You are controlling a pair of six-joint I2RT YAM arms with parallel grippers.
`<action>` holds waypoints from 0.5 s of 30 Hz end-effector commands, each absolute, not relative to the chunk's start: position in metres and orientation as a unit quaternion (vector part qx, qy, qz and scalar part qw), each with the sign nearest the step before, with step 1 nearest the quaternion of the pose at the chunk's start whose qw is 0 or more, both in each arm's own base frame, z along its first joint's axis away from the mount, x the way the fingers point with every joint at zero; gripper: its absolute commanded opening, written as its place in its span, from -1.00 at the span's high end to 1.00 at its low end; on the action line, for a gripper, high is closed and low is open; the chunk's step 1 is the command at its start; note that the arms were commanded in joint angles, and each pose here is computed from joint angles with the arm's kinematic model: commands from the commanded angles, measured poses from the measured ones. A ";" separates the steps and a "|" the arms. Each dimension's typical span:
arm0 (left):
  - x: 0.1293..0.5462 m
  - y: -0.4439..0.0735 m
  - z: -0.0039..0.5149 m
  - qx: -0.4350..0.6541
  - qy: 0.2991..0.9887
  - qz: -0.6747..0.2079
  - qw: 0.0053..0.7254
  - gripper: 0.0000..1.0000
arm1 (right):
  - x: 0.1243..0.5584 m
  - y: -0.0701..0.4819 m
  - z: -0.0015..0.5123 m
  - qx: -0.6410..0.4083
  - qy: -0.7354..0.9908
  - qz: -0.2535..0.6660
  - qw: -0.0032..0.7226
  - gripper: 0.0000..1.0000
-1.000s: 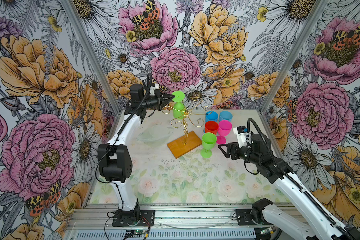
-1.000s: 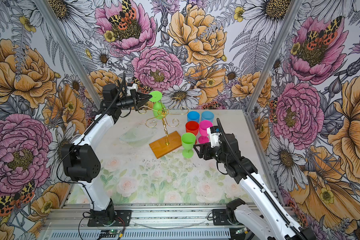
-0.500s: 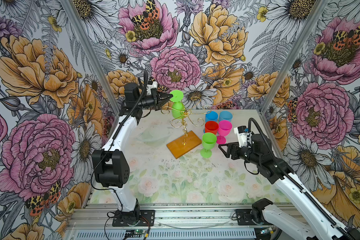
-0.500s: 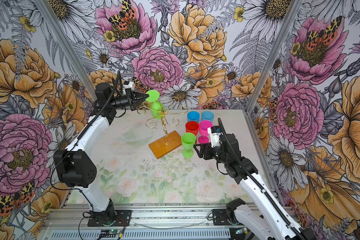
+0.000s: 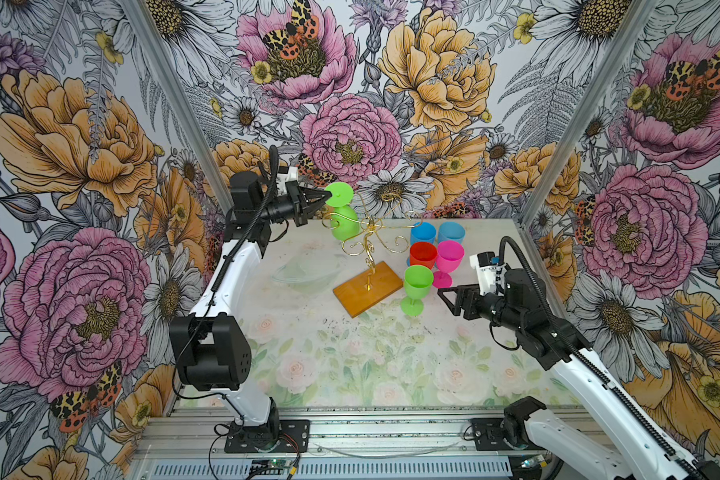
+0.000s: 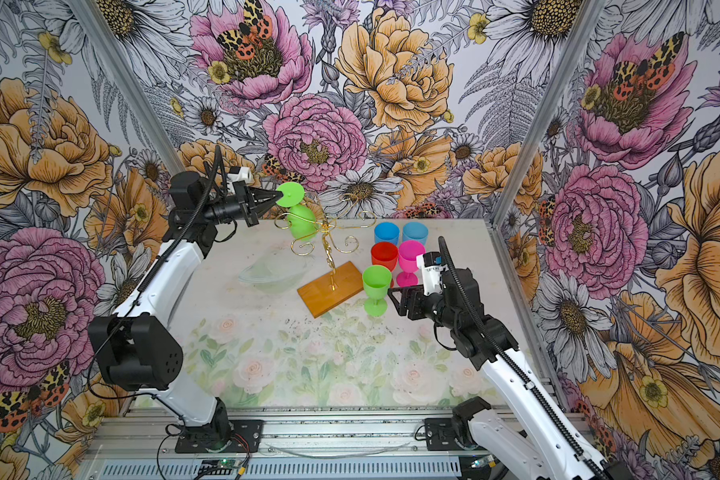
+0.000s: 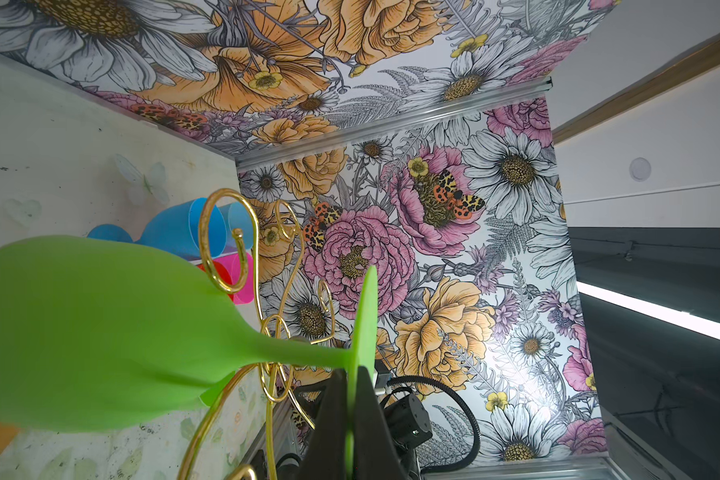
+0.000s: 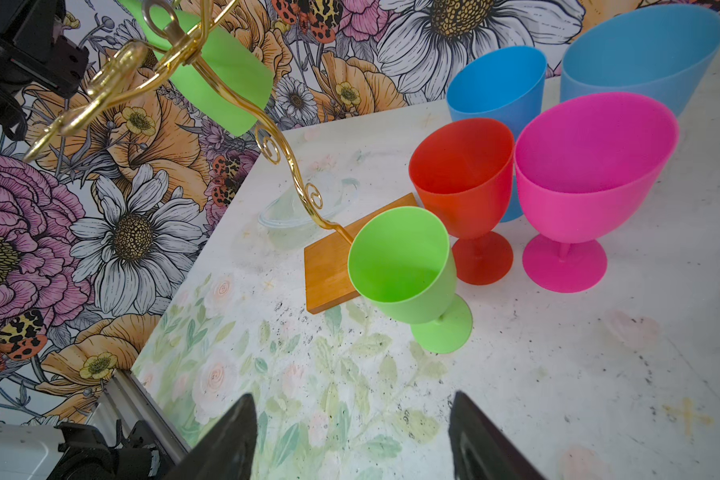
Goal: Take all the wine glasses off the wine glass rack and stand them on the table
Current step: 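Pull the green glass back toward the robot with the left gripper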
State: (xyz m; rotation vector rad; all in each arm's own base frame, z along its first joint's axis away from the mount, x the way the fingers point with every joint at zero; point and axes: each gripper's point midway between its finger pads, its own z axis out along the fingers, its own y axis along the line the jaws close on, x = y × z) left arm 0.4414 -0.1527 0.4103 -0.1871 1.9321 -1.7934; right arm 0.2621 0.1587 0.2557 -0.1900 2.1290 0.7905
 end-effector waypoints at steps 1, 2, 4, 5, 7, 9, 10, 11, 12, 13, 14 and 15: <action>0.436 -0.141 0.424 -0.053 0.702 -0.649 0.288 1.00 | 0.262 0.160 0.261 -0.074 0.842 0.326 0.424 -0.47; 0.437 -0.138 0.424 -0.059 0.701 -0.647 0.293 1.00 | 0.261 0.160 0.261 -0.074 0.842 0.326 0.424 -0.47; 0.438 -0.128 0.423 -0.071 0.701 -0.642 0.303 1.00 | 0.261 0.160 0.262 -0.075 0.841 0.327 0.424 -0.47; 0.438 -0.125 0.424 -0.073 0.702 -0.638 0.308 1.00 | 0.261 0.160 0.262 -0.074 0.841 0.327 0.425 -0.47; 0.438 -0.115 0.422 -0.083 0.707 -0.625 0.320 1.00 | 0.261 0.160 0.262 -0.075 0.840 0.329 0.425 -0.48; 0.437 -0.108 0.423 -0.087 0.712 -0.613 0.331 1.00 | 0.261 0.160 0.263 -0.075 0.840 0.328 0.425 -0.47; 0.435 -0.106 0.422 -0.089 0.716 -0.605 0.336 1.00 | 0.261 0.160 0.263 -0.075 0.840 0.329 0.425 -0.47; 0.435 -0.102 0.420 -0.093 0.722 -0.595 0.341 1.00 | 0.261 0.160 0.262 -0.075 0.840 0.329 0.424 -0.47; 0.433 -0.099 0.419 -0.093 0.732 -0.577 0.351 1.00 | 0.261 0.161 0.263 -0.075 0.840 0.330 0.424 -0.48; 0.431 -0.094 0.417 -0.094 0.745 -0.551 0.364 1.00 | 0.261 0.161 0.263 -0.075 0.840 0.331 0.424 -0.47; 0.429 -0.090 0.413 -0.094 0.759 -0.525 0.374 1.00 | 0.261 0.161 0.263 -0.074 0.840 0.331 0.423 -0.47; 0.425 -0.085 0.410 -0.097 0.772 -0.496 0.386 1.00 | 0.261 0.161 0.263 -0.073 0.840 0.331 0.423 -0.47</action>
